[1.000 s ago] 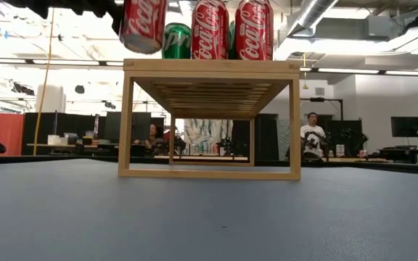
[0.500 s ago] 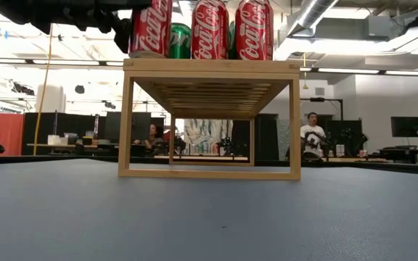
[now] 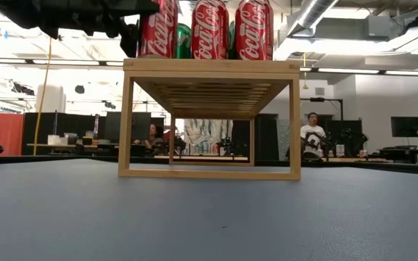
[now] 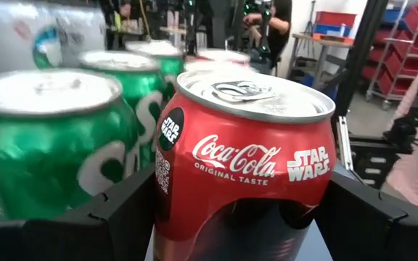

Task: Place canned beverage on shelf
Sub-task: Put the red soda can on the shelf aligned with the other red soda cans

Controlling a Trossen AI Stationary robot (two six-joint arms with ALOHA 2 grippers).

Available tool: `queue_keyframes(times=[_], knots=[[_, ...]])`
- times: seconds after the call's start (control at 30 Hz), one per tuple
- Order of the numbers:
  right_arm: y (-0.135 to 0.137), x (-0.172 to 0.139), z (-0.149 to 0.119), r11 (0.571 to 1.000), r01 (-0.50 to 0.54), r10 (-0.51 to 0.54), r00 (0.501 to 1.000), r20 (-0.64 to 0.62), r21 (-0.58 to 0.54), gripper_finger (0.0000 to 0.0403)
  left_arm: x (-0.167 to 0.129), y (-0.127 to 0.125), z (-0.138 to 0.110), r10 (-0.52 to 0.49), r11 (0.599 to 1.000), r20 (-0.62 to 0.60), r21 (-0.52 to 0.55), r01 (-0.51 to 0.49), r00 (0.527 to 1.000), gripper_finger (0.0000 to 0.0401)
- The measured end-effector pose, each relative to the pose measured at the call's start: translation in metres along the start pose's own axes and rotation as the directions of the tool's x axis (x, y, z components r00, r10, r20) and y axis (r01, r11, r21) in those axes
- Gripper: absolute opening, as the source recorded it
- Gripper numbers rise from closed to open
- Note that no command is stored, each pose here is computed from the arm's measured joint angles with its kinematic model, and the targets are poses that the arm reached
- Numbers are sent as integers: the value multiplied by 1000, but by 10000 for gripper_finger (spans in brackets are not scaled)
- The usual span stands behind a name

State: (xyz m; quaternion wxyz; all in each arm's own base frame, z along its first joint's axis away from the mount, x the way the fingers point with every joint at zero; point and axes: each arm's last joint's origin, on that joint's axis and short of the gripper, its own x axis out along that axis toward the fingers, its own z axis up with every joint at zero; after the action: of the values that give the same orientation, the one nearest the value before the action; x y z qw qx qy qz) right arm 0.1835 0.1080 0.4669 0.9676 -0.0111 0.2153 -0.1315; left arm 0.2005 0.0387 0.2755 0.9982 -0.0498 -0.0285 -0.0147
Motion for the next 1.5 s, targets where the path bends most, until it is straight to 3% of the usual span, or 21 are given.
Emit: queue_keyframes(times=[0.3,0.63,1.0,1.33,1.5], knots=[[0,0,0,1000,0,0,1000,-1,-1,292,7,3,-4,-23,999,11,-25,24,1000,294],[0,0,-2,1000,-6,5,1000,-20,-17,292,-13,6,-33,50,990,185,-138,-24,981,294],[-1,0,-3,1000,-10,9,999,-33,-27,292,-6,-4,-28,5,990,156,-140,17,988,296],[-3,2,-4,1000,3,-5,999,-42,-30,292,5,-14,-23,111,993,44,-35,-110,993,311],[-3,2,-4,1000,2,-3,999,-42,-30,292,5,-14,-23,121,991,36,-55,-119,992,326]])
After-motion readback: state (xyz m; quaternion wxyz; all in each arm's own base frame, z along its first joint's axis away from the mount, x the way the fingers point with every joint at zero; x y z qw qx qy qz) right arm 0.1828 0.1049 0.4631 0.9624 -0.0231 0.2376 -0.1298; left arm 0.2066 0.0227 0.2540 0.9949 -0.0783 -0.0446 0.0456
